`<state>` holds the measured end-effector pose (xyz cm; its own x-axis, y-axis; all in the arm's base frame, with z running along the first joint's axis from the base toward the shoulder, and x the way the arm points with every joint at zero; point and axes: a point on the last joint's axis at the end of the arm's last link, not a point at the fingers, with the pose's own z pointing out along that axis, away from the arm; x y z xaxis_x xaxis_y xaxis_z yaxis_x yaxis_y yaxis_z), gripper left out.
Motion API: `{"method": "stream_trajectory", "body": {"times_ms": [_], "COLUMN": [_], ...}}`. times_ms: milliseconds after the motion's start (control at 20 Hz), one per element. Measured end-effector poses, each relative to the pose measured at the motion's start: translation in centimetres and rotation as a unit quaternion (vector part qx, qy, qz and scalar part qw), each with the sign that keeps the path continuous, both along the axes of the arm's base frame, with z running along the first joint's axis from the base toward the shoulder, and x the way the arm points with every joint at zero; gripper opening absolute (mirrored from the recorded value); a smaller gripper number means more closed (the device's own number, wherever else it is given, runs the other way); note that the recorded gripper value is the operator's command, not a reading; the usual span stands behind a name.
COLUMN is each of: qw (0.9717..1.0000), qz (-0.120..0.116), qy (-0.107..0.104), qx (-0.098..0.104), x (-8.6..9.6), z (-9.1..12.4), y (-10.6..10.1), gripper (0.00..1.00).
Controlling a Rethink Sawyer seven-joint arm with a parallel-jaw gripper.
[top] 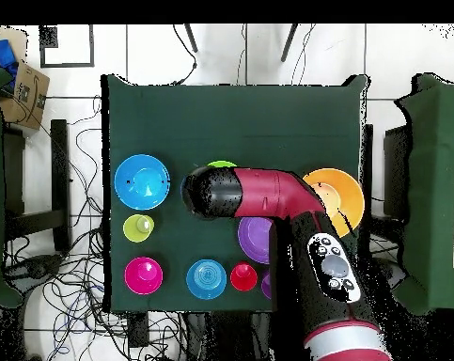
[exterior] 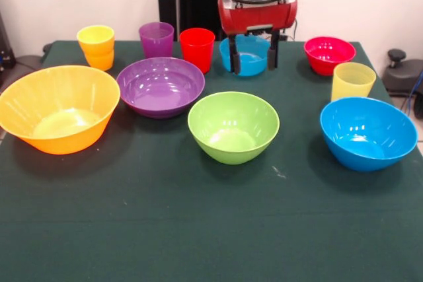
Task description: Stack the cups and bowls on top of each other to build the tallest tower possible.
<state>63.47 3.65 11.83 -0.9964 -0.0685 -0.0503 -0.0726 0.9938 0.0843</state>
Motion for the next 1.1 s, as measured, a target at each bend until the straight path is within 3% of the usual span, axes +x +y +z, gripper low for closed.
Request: {"method": "stream_trajectory", "body": {"times_ms": [450,750,1100], "qw": [0.9995,0.9994,0.9995], "qz": [0.006,0.001,0.0], "qy": [-0.029,-0.029,-0.024], "qx": [0.006,0.017,0.019], "x": [2.0,3.3,2.5], "z": [-3.3,-7.9,-12.6], "y": [1.7,2.0,1.1], "gripper": [1.0,1.0,1.0]}}
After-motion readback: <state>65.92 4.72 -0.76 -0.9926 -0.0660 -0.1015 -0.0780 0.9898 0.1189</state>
